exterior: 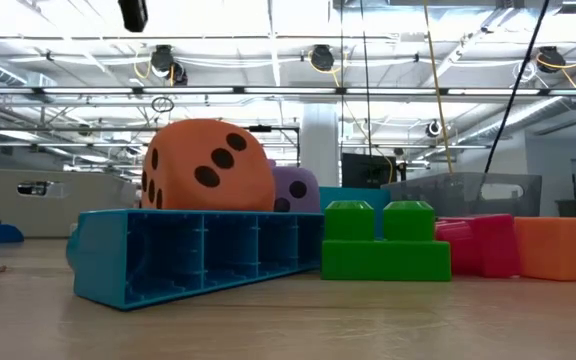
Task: Pick & Place Toys
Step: Put the brown deck of cards into the black bin
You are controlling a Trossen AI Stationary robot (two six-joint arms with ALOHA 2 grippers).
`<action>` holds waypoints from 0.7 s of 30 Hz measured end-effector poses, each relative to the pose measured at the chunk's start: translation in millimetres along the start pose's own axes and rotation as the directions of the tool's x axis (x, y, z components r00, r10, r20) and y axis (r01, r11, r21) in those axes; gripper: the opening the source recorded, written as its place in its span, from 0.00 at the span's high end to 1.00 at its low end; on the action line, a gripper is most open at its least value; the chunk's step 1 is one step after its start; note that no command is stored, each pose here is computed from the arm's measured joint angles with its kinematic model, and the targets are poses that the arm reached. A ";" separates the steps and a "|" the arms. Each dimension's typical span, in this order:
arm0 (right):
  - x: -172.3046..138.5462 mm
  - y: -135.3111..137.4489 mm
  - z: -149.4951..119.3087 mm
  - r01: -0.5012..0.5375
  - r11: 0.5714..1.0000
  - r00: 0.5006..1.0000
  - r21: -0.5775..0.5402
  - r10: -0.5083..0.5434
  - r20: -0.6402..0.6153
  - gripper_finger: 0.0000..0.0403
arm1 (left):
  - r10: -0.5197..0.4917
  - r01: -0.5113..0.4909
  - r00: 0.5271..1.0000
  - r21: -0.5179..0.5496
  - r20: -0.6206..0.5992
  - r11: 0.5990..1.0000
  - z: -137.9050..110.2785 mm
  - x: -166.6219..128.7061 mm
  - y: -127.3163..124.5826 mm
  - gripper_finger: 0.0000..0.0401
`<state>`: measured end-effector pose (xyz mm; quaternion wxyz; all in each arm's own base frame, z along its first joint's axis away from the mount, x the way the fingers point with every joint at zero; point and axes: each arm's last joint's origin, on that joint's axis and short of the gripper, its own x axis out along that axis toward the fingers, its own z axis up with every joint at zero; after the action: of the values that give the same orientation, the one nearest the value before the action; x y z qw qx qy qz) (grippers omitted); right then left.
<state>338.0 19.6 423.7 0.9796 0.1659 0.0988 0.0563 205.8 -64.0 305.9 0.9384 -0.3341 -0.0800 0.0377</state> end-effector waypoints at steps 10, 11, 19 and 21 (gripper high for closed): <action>9.2 -16.3 1.0 -0.090 0.995 0.996 0.032 0.091 -0.020 0.39 | 0.022 -0.009 0.987 0.088 -0.158 0.996 9.4 18.8 -21.2 0.78; 8.9 -16.7 1.9 -0.090 0.995 0.996 0.032 0.091 -0.016 0.39 | 0.015 -0.001 0.987 0.087 -0.158 0.996 11.0 19.6 -22.9 0.78; 9.5 -18.2 -1.0 -0.077 0.996 0.996 0.036 0.078 -0.042 0.41 | -0.021 0.043 0.990 0.163 -0.136 0.986 21.3 20.9 -32.6 0.78; 9.5 -18.1 -1.1 -0.077 0.996 0.996 0.037 0.079 -0.043 0.41 | -0.022 0.045 0.991 0.172 -0.133 0.984 22.2 20.9 -33.3 0.78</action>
<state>348.5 4.3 415.0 0.9710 0.1859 0.1150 0.0965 223.1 -73.4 346.6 0.9678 -0.2510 -0.0203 0.0067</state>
